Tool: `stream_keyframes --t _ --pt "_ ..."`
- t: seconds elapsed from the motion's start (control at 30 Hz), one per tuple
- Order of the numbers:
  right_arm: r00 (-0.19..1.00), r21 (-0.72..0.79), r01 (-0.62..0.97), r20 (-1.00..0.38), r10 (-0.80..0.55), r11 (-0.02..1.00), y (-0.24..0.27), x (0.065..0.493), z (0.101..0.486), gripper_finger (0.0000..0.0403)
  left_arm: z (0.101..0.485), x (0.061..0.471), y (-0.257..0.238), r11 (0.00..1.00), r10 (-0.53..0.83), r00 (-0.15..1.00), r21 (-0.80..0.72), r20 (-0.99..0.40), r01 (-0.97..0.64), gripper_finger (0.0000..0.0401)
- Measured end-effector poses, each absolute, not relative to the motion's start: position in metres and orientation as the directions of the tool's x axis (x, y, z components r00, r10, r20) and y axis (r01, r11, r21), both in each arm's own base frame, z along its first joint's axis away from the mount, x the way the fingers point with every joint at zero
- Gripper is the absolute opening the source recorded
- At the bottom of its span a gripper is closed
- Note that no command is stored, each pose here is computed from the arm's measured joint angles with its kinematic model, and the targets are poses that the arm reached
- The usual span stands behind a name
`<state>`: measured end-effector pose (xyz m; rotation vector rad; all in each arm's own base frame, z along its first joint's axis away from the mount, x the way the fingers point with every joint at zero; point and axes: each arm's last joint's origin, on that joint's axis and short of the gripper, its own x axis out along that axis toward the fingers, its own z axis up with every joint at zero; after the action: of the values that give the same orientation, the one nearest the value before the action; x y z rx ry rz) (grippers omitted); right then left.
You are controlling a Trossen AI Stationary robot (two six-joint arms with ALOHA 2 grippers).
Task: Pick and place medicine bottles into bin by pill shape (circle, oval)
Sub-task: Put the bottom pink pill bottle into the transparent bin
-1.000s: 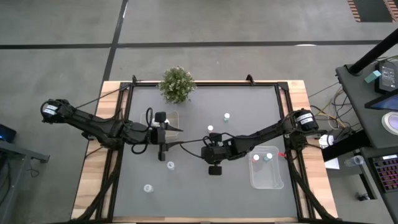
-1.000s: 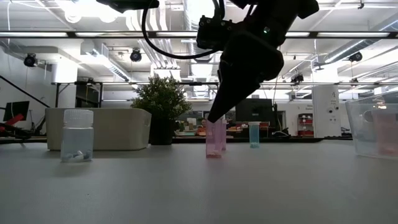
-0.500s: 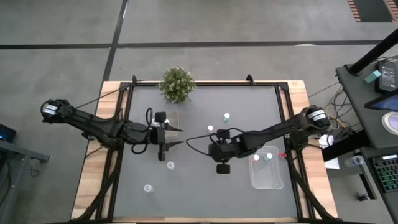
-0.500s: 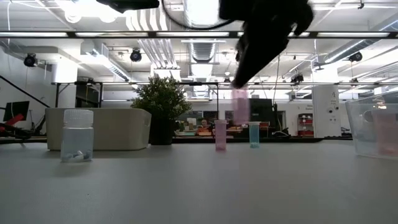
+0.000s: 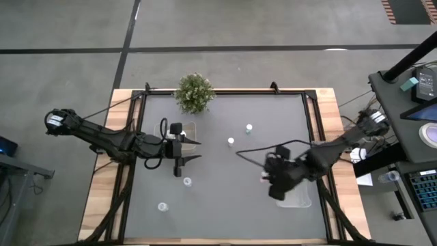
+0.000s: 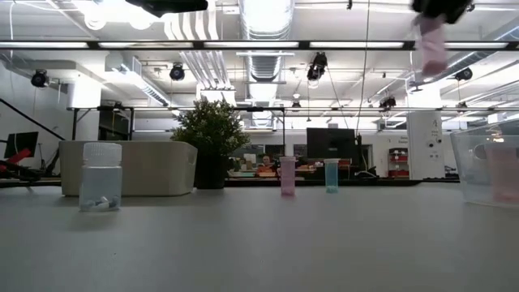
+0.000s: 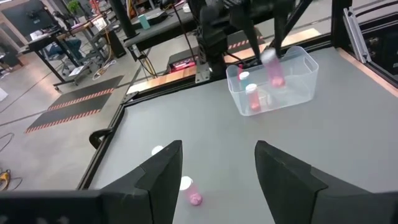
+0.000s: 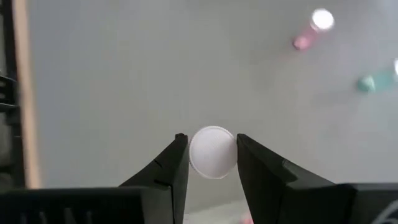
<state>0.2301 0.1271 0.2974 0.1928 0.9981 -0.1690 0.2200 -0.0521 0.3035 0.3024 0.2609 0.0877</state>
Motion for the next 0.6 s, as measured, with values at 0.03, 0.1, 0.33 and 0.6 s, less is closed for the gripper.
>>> stream_keyframes --t 0.03,0.1,0.33,0.6 --pt "0.535 0.104 0.251 -0.843 -0.049 0.962 0.128 0.221 0.300 0.0111 0.304 0.220 -0.052 0.951 0.124 0.963 0.305 -0.239 -0.047 0.0183" --pt "0.524 0.131 0.296 -0.850 -0.047 0.946 0.129 0.205 0.300 0.0111 0.304 0.220 -0.052 0.951 0.124 0.963 0.304 -0.237 -0.048 0.0183" --pt "0.467 0.156 0.298 -0.884 -0.002 0.942 0.133 0.157 0.282 0.0111 0.304 0.220 -0.052 0.952 0.124 0.964 0.303 -0.236 -0.048 0.0183" --pt "0.413 0.147 0.305 -0.911 0.008 0.941 0.132 0.124 0.244 0.0111 0.304 0.220 -0.052 0.952 0.124 0.964 0.302 -0.235 -0.049 0.0183"
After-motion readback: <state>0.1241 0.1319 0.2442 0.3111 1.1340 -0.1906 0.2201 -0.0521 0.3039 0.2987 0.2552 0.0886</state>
